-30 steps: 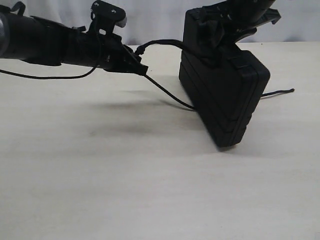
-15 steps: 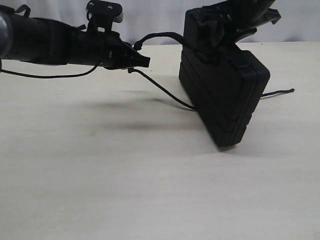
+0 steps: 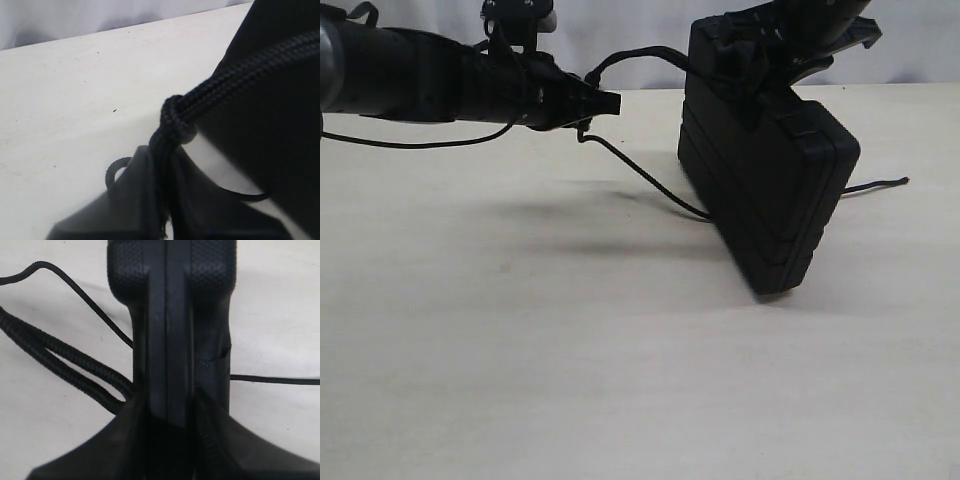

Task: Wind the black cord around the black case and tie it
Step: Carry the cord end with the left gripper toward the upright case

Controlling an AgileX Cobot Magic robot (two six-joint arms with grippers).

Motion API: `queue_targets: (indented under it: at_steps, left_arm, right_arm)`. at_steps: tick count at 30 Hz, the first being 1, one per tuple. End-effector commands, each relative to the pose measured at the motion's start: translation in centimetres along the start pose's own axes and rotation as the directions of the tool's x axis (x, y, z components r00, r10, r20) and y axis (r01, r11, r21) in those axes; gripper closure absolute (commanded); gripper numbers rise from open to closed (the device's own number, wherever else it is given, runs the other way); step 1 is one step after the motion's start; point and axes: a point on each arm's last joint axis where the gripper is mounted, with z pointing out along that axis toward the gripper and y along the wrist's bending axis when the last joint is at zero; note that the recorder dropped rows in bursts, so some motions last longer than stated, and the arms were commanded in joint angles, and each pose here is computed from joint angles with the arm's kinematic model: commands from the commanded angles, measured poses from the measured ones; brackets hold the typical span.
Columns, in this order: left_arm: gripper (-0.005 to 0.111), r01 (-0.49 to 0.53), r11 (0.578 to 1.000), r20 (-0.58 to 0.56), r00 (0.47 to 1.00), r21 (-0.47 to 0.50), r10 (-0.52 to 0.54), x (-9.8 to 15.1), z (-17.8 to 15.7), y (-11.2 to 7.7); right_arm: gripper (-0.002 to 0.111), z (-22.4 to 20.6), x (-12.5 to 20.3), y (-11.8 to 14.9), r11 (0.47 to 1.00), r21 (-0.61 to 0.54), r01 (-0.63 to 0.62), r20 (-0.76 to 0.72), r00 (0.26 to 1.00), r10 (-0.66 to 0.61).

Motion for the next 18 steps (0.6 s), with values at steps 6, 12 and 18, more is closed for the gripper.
queue_targets:
  at_steps: [6,12,18]
  left_arm:
    - [0.107,0.004,1.000,0.016,1.000,-0.021,-0.003,-0.4,-0.2,-0.6]
    - [0.107,-0.055,0.997,0.006,0.998,-0.044,0.055,-0.1,0.0,-1.8]
    - [0.107,-0.092,0.995,0.000,0.996,0.032,0.092,0.4,0.2,-3.8]
  right_arm:
    - [0.104,-0.4,-0.1,-0.2,1.000,0.006,0.009,0.020,1.000,-0.009]
    - [0.104,-0.5,-0.1,0.2,0.999,-0.031,0.015,0.023,1.000,-0.014]
    - [0.104,-0.5,-0.1,0.2,0.999,-0.031,0.015,0.023,1.000,-0.014]
